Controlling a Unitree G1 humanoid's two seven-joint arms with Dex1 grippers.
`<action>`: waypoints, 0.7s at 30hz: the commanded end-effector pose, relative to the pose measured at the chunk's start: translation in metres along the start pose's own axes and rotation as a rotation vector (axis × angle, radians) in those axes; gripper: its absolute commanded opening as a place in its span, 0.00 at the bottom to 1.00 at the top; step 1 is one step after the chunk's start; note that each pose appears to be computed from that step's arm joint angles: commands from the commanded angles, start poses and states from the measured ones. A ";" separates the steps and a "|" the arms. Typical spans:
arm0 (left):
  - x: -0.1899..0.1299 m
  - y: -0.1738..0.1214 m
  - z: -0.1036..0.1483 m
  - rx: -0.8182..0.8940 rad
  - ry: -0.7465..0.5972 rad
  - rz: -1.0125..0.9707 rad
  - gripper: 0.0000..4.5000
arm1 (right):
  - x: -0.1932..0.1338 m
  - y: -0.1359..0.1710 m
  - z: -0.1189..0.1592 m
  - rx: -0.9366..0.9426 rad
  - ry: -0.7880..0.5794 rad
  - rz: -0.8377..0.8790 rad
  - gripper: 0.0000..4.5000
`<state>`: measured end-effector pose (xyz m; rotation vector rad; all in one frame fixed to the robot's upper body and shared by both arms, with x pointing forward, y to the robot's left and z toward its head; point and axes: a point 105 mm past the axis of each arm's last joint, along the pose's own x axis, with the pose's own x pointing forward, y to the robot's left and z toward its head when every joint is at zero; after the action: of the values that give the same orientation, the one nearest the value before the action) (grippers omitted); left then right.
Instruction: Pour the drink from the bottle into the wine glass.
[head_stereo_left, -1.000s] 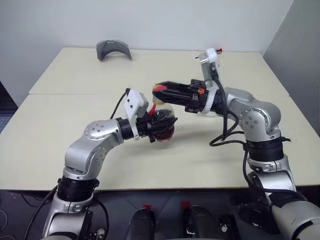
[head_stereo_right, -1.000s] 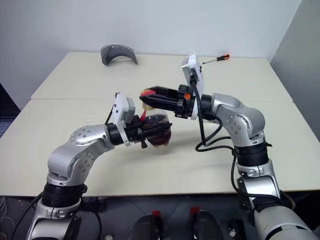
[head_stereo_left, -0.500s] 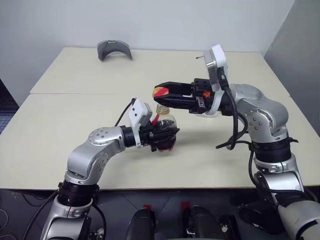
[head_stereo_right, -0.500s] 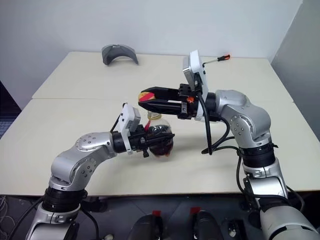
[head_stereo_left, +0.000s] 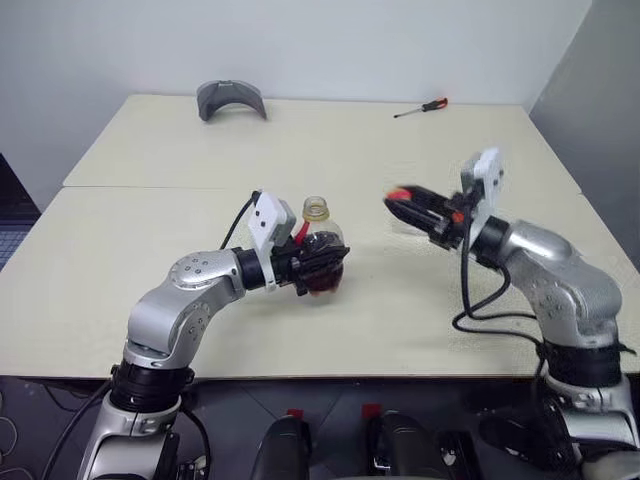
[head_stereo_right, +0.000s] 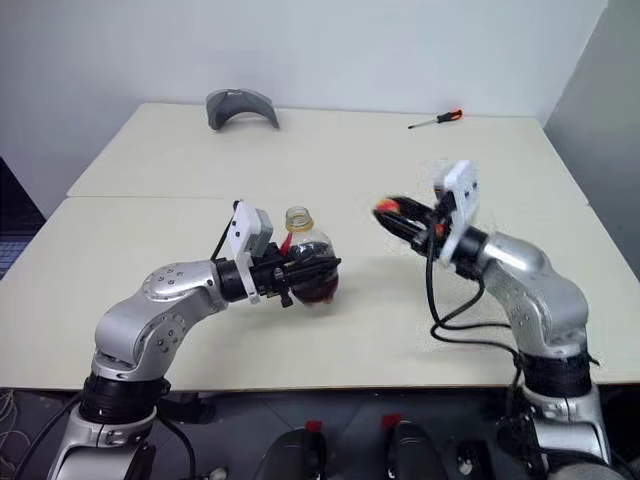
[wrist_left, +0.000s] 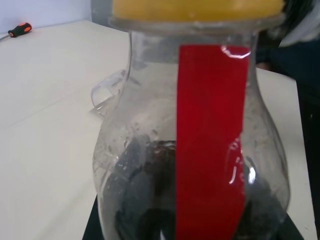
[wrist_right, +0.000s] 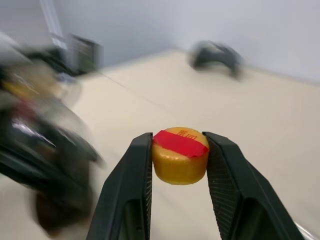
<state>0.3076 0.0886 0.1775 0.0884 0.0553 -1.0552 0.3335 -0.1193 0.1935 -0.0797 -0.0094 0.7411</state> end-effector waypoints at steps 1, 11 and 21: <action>0.002 -0.009 0.019 0.049 -0.067 -0.016 0.30 | -0.008 -0.006 -0.025 -0.066 0.071 -0.152 0.27; 0.010 -0.010 0.024 0.048 -0.081 -0.031 0.30 | -0.007 -0.035 -0.074 -0.005 0.080 -0.605 0.27; 0.012 -0.013 0.024 0.045 -0.085 -0.043 0.30 | -0.024 -0.062 -0.112 0.079 0.163 -0.850 0.27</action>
<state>0.3084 0.0760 0.1838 0.0670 0.0254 -1.0673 0.3624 -0.1797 0.0820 -0.0609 0.1614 -0.0715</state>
